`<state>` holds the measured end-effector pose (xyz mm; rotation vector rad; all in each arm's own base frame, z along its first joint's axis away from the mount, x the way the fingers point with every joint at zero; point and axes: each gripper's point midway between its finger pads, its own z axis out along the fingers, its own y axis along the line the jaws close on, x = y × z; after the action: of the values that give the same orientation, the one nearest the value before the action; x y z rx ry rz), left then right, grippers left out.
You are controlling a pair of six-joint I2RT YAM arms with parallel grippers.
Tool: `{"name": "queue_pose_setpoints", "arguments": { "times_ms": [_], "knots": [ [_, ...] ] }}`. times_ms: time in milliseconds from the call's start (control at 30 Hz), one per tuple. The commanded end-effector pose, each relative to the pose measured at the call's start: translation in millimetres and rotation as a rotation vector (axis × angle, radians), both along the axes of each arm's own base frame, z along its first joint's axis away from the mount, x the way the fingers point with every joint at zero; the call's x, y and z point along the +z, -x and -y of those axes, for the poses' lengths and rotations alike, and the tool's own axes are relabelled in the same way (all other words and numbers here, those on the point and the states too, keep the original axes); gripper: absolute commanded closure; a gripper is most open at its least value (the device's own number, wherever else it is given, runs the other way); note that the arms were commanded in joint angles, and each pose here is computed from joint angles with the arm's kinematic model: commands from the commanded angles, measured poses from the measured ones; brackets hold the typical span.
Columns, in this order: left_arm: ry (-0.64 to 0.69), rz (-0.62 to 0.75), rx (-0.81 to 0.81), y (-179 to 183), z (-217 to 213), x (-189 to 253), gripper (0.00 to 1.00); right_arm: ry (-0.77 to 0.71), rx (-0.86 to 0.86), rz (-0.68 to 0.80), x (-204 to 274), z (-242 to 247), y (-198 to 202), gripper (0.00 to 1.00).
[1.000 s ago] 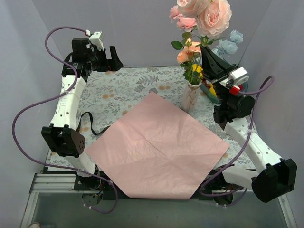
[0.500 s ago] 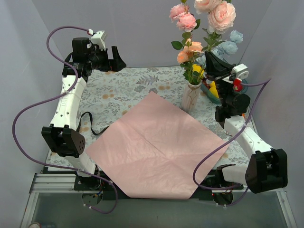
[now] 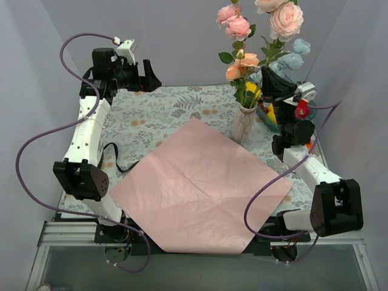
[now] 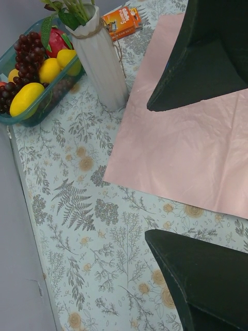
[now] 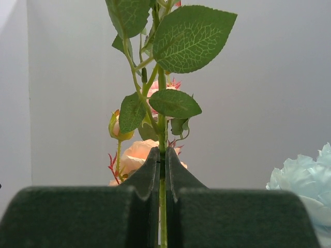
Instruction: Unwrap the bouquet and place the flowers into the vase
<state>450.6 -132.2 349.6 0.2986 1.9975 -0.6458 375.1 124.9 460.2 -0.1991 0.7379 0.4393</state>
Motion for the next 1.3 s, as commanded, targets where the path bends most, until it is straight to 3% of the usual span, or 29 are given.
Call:
{"name": "queue_pose_setpoints", "arguments": {
  "times_ms": [0,633,933,967,1000,1167,1267],
  "knots": [
    [-0.006,0.017,-0.020,8,0,6,0.02,-0.067,0.021,0.237,39,9,40,0.99],
    [0.001,0.001,-0.025,9,0,-2,0.02,-0.049,0.058,0.310,72,3,45,0.99],
    [0.005,0.001,-0.028,9,0,-1,0.02,-0.032,0.048,0.211,36,2,32,0.99],
    [0.005,0.001,-0.028,9,0,-1,0.02,-0.030,0.040,0.192,31,3,29,0.95],
    [0.005,0.004,-0.028,9,0,1,0.02,-0.042,0.028,0.179,32,6,31,0.71],
    [0.009,0.006,-0.033,11,1,4,0.02,-0.008,-0.020,0.019,20,8,14,0.44],
    [0.017,0.011,-0.037,12,2,8,0.02,0.021,-0.035,-0.026,19,6,12,0.34]
  ]
}}
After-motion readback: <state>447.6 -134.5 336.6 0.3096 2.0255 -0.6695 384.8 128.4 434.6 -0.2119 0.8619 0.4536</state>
